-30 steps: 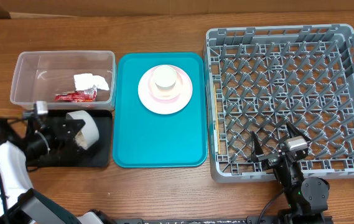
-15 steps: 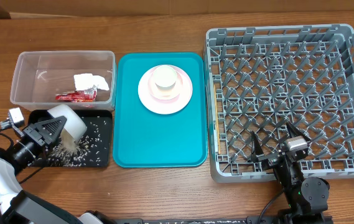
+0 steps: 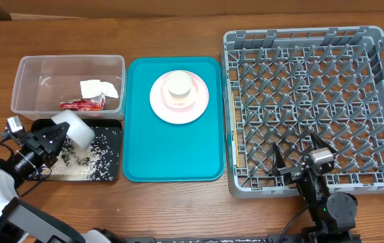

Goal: Sort waste into correct bins and load items into the dishwasher
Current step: 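Tip the bowl over the black tray to pour out the rice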

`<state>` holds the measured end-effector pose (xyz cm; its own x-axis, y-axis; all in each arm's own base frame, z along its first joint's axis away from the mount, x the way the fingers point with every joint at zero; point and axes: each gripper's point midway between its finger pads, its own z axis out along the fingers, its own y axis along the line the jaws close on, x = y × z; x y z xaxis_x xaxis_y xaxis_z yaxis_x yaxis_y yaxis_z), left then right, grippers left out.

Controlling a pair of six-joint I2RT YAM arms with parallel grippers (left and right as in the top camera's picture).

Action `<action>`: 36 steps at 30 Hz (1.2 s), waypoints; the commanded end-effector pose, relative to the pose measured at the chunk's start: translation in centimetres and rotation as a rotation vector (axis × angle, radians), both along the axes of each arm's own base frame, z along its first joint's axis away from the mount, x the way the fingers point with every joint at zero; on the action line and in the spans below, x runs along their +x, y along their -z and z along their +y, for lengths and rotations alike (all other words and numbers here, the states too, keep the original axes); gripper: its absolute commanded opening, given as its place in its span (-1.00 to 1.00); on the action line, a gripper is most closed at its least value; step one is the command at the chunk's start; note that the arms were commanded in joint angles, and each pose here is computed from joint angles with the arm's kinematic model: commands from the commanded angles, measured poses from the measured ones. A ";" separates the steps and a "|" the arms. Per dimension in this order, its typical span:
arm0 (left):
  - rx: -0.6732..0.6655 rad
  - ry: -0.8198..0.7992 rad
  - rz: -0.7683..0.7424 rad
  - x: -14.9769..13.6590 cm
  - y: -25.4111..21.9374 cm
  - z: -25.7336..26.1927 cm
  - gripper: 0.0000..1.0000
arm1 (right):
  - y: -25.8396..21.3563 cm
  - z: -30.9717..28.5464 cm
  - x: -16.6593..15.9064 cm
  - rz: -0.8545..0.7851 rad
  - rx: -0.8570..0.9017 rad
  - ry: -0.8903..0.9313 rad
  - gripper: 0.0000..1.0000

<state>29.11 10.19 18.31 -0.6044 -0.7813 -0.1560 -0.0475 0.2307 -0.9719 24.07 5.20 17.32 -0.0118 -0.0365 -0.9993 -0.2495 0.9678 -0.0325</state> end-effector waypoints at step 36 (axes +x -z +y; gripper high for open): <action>-0.227 -0.015 -0.067 -1.3 -3.0 -1.2 -0.92 | 0.1 0.0 0.0 -0.006 0.001 -0.003 1.00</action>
